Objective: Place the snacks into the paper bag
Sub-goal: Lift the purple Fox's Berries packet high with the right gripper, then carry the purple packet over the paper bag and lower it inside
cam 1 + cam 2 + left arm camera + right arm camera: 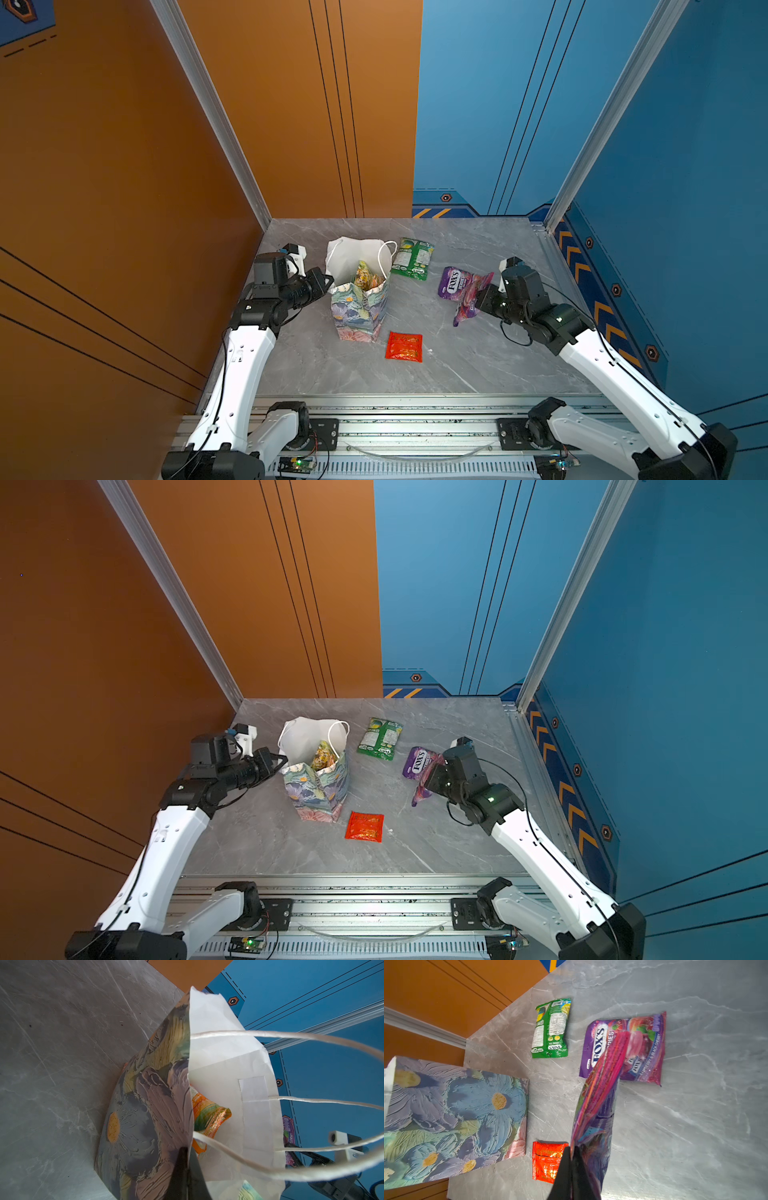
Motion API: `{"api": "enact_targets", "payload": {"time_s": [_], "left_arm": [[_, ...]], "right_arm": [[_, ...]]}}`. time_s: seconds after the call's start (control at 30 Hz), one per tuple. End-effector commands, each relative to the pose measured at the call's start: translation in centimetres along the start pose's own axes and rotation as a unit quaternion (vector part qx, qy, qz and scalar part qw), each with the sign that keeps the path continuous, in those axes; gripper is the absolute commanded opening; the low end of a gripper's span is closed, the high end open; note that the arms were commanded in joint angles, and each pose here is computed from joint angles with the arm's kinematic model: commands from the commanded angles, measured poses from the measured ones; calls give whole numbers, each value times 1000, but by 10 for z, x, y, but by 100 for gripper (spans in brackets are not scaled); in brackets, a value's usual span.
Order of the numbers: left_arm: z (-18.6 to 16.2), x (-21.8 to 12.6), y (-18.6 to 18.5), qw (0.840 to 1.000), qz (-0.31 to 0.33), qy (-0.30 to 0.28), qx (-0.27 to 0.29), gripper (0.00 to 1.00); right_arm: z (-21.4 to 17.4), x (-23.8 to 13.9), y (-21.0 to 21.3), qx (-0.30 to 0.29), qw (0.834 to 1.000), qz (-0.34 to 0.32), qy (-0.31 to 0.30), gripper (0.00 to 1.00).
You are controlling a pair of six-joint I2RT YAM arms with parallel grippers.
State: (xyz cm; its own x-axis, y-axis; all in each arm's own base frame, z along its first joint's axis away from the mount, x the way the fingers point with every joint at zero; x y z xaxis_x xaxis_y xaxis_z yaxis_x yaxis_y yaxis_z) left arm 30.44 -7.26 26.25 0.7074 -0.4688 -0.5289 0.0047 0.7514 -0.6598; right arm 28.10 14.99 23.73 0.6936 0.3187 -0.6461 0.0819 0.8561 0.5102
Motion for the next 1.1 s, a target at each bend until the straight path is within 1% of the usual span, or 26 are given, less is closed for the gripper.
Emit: {"api": "enact_targets", "payload": {"time_s": [0.0,0.27,0.3,0.53,0.57,0.8,1.07], "left_arm": [[-2,1,-1,1000,2,5,0,0],[0,1,-4,1000,-2,4,4,0],[0,1,-4,1000,-1,4,4,0],[-2,3,-2,1000,2,7,3,0],[-1,3,-3,1000,1,7,4,0],[-2,5,-3,1000,2,9,5,0],[-5,7,-2,1000,2,14,5,0]], "right_arm": [[25,-13,28,-55,998,-11,-40,0],[56,-12,110,-127,989,32,-64,0],[53,-14,127,-143,987,49,-60,0],[79,-26,199,-189,972,107,-89,0],[87,-34,211,-190,969,121,-102,0],[105,-46,263,-206,954,173,-133,0],[104,-51,314,-218,937,235,-139,0]]}}
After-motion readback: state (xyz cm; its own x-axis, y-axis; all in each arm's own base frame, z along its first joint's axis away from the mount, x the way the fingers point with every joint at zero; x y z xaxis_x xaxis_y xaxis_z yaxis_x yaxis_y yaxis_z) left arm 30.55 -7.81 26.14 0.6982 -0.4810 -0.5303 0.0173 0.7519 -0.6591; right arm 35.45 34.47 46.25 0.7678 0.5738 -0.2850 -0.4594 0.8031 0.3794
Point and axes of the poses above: each gripper's point midway between its finger pads, its own x axis out along the fingers, its own y axis along the line the jaws close on, z = x × y, the point moved 1 cm from there along -x, back along the fingers, and after that the axes turned 1 degree about x, right-handed, at the moved point
